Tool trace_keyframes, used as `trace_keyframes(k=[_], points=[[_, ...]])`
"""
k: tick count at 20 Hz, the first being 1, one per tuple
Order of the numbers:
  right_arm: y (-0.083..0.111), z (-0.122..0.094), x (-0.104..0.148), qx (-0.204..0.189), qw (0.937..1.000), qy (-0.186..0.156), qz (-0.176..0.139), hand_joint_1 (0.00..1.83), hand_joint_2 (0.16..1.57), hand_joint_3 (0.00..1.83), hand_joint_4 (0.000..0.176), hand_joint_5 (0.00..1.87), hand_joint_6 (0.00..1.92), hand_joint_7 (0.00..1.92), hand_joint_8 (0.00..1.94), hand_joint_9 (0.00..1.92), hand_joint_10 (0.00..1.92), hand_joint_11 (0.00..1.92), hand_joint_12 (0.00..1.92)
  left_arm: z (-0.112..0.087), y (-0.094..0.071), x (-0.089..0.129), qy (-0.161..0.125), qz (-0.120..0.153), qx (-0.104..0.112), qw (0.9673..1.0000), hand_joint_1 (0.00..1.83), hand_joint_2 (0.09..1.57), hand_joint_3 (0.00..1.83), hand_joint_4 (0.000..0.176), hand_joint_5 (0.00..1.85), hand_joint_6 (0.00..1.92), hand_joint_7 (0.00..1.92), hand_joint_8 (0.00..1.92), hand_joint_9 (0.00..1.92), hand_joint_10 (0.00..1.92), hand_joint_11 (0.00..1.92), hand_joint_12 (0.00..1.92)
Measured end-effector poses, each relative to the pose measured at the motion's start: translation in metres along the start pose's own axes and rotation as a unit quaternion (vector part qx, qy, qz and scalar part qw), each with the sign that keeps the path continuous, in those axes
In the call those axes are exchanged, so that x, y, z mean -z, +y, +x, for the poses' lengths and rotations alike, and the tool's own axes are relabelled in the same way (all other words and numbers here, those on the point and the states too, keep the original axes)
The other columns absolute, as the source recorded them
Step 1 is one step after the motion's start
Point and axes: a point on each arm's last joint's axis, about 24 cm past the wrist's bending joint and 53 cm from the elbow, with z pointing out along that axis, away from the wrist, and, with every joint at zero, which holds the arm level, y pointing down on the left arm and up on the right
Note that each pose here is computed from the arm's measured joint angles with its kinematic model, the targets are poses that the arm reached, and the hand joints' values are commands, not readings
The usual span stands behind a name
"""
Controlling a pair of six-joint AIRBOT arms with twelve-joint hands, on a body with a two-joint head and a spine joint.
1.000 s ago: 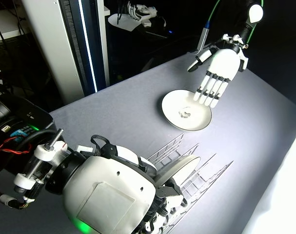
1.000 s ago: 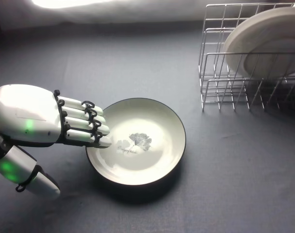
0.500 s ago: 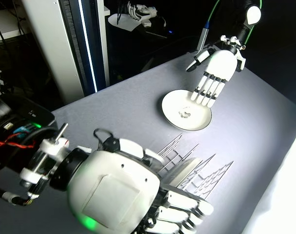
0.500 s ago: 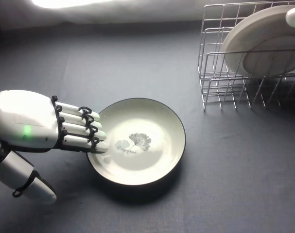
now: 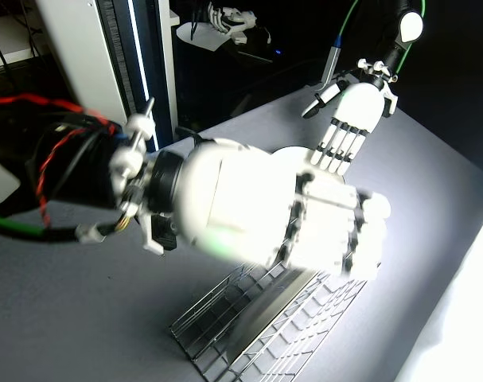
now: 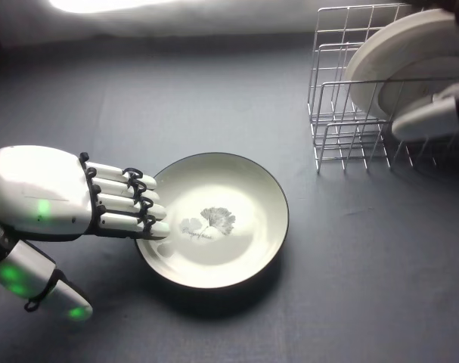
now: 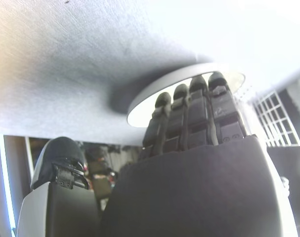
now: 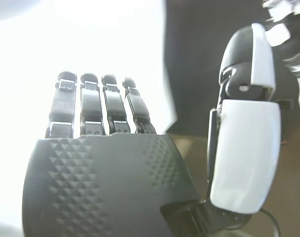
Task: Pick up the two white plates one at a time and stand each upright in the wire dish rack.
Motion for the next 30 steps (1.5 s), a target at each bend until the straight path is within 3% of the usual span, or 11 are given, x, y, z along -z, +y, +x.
trace_keyframes(k=[2, 3, 9, 12, 14, 18, 21, 22, 25, 30], points=[[0.009, 0.020, 0.000, 0.043, 0.9983, 0.037, -0.015, 0.78, 0.87, 0.00, 0.000, 0.00, 0.00, 0.00, 0.00, 0.00, 0.00, 0.00, 0.00, 0.005, -0.001, -0.002, 0.005, 0.001, 0.003, 1.0000, 0.00, 1.11, 0.00, 0.000, 0.01, 0.01, 0.00, 0.00, 0.00, 0.00, 0.00, 0.00], [0.014, 0.034, 0.001, 0.074, 0.9950, 0.061, -0.028, 1.00, 0.81, 0.00, 0.000, 0.00, 0.00, 0.00, 0.00, 0.00, 0.00, 0.00, 0.00, 0.009, 0.000, -0.003, 0.009, -0.001, 0.003, 1.0000, 0.00, 1.12, 0.00, 0.000, 0.01, 0.00, 0.00, 0.00, 0.00, 0.00, 0.00, 0.00], [0.027, 0.086, -0.001, 0.156, 0.9751, 0.141, -0.070, 1.25, 0.90, 0.01, 0.000, 0.00, 0.00, 0.00, 0.00, 0.00, 0.00, 0.00, 0.00, 0.020, -0.002, -0.005, 0.020, 0.004, 0.008, 0.9998, 0.00, 1.13, 0.00, 0.000, 0.00, 0.00, 0.00, 0.00, 0.00, 0.00, 0.00, 0.00], [0.026, 0.100, -0.005, 0.168, 0.9703, 0.158, -0.073, 1.30, 0.89, 0.01, 0.000, 0.00, 0.00, 0.00, 0.00, 0.00, 0.00, 0.04, 0.02, 0.020, -0.002, -0.005, 0.021, 0.004, 0.009, 0.9997, 0.00, 1.12, 0.00, 0.000, 0.02, 0.01, 0.00, 0.00, 0.00, 0.00, 0.00, 0.00], [0.025, 0.112, -0.009, 0.175, 0.9666, 0.172, -0.074, 1.46, 0.92, 0.01, 0.000, 0.00, 0.00, 0.00, 0.00, 0.00, 0.00, 0.04, 0.03, 0.021, -0.002, -0.005, 0.021, 0.004, 0.010, 0.9997, 0.00, 1.14, 0.00, 0.000, 0.08, 0.01, 0.07, 0.01, 0.03, 0.00, 0.00, 0.00], [0.023, 0.133, -0.018, 0.176, 0.9631, 0.190, -0.072, 1.60, 1.01, 0.04, 0.000, 0.00, 0.00, 0.00, 0.00, 0.00, 0.00, 0.00, 0.00, 0.024, -0.003, -0.006, 0.023, 0.005, 0.016, 0.9996, 0.00, 1.13, 0.00, 0.000, 0.09, 0.01, 0.06, 0.00, 0.02, 0.00, 0.01, 0.00], [0.020, 0.148, -0.029, 0.169, 0.9633, 0.199, -0.062, 1.61, 1.08, 0.01, 0.000, 0.00, 0.00, 0.00, 0.00, 0.00, 0.00, 0.00, 0.17, 0.028, -0.004, -0.006, 0.026, 0.008, 0.022, 0.9994, 0.00, 1.15, 0.00, 0.000, 0.16, 0.01, 0.13, 0.01, 0.09, 0.01, 0.06, 0.04], [0.019, 0.154, -0.033, 0.168, 0.9629, 0.203, -0.058, 1.62, 1.09, 0.01, 0.000, 0.00, 0.00, 0.00, 0.00, 0.00, 0.00, 0.00, 0.11, 0.029, -0.005, -0.007, 0.026, 0.010, 0.023, 0.9994, 0.00, 1.14, 0.00, 0.000, 0.15, 0.00, 0.11, 0.00, 0.07, 0.00, 0.05, 0.04], [0.019, 0.171, -0.043, 0.163, 0.9616, 0.214, -0.057, 1.63, 1.09, 0.00, 0.000, 0.00, 0.00, 0.00, 0.00, 0.00, 0.00, 0.00, 0.17, 0.030, -0.005, -0.008, 0.025, 0.011, 0.029, 0.9992, 0.00, 1.15, 0.00, 0.000, 0.09, 0.00, 0.06, 0.00, 0.02, 0.00, 0.01, 0.03], [0.000, 0.200, -0.051, 0.161, 0.9569, 0.238, -0.039, 1.58, 1.08, 0.00, 0.000, 0.00, 0.00, 0.00, 0.00, 0.00, 0.00, 0.00, 0.33, 0.030, -0.006, -0.008, 0.024, 0.012, 0.030, 0.9992, 0.00, 1.14, 0.00, 0.000, 0.09, 0.00, 0.06, 0.00, 0.03, 0.01, 0.01, 0.00]])
